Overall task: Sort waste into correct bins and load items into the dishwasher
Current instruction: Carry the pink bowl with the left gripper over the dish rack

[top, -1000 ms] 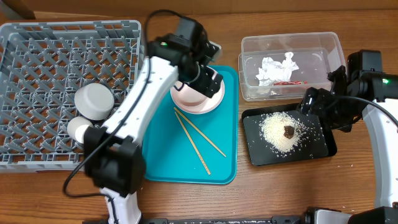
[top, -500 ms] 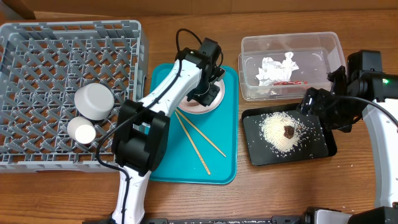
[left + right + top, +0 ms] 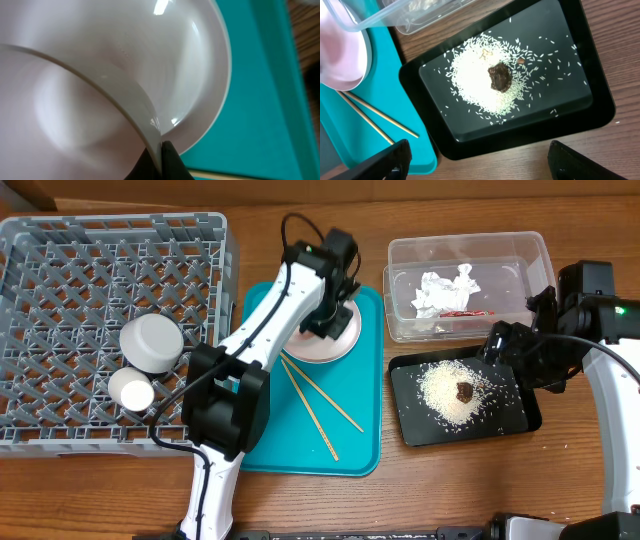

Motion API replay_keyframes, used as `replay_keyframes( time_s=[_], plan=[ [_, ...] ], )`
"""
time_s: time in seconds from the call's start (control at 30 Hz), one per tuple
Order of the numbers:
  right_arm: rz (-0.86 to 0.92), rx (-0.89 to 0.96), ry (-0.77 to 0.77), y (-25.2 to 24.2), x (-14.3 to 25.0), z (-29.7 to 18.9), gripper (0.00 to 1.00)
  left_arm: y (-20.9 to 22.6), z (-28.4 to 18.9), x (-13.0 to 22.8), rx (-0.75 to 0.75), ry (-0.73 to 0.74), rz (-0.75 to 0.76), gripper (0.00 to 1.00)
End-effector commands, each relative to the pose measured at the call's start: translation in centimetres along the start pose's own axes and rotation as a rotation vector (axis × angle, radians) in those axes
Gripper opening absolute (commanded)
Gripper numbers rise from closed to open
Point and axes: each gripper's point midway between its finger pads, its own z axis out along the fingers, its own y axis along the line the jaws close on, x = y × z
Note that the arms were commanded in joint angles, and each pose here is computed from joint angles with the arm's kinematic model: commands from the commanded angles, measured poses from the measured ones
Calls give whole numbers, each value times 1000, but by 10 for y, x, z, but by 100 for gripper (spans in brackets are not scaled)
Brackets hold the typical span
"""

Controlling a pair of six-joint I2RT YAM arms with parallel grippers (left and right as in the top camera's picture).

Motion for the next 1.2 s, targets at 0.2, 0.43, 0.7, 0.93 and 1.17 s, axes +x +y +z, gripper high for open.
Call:
replay_keyframes(
  time_s=[0.2, 0.43, 0.7, 0.93, 1.17],
  plan=[
    [-9, 0, -18, 1, -2, -5, 89, 53, -137, -41, 13, -289, -128, 4],
    [-9, 0, -19, 1, -2, -5, 89, 105, -170, -13, 343, -387, -184, 4],
    [-9, 0, -19, 1, -2, -5, 89, 178, -190, 19, 438, -505, -325, 4],
    [-8, 0, -18, 1, -2, -5, 89, 208, -198, 36, 540, -627, -286, 4],
    [-8, -1, -19, 1, -2, -5, 89, 216, -185, 48, 620, -691, -217, 4]
  ],
)
